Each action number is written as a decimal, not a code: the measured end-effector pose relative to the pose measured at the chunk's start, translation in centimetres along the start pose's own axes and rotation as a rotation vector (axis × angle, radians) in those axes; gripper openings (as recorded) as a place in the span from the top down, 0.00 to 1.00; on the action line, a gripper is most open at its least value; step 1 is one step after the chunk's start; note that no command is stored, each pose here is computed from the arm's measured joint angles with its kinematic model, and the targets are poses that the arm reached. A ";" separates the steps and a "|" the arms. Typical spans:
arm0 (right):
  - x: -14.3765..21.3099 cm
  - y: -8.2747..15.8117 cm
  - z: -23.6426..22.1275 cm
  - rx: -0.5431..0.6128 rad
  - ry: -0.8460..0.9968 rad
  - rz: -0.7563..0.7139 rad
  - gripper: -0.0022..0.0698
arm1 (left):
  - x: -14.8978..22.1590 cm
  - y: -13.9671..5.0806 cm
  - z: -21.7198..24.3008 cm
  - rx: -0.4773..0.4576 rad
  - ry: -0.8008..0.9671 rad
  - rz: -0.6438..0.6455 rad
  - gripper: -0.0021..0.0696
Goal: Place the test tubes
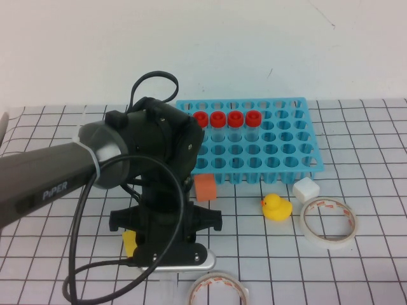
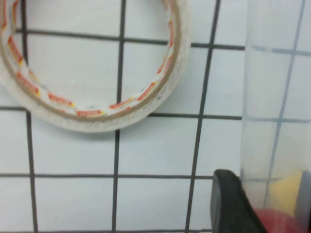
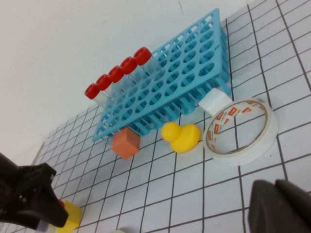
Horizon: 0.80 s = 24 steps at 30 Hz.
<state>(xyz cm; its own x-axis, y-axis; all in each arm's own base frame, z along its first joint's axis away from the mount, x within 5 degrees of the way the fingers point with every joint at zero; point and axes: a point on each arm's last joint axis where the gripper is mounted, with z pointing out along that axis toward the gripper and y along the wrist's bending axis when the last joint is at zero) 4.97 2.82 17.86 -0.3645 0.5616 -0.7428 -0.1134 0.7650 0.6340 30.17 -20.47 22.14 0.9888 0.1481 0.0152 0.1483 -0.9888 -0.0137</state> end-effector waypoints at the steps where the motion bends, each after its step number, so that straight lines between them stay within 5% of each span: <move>1: 0.0 0.0 0.0 0.000 0.000 0.000 0.97 | 0.0 0.0 0.0 0.003 -0.001 0.013 0.62; 16: 0.0 0.0 0.0 0.000 0.000 0.001 0.97 | -0.1 0.5 0.0 -0.056 -0.016 0.019 0.62; 24: 0.0 0.0 0.0 0.000 0.000 0.001 0.97 | -0.3 0.1 0.2 0.001 -0.042 0.065 0.62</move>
<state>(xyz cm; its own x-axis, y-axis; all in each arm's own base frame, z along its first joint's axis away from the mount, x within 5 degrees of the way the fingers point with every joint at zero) 4.97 2.82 17.87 -0.3646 0.5624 -0.7421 -0.1134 0.7642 0.6349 29.88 -20.56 21.93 0.9960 0.0847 -0.0277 0.0843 -0.9963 -0.0143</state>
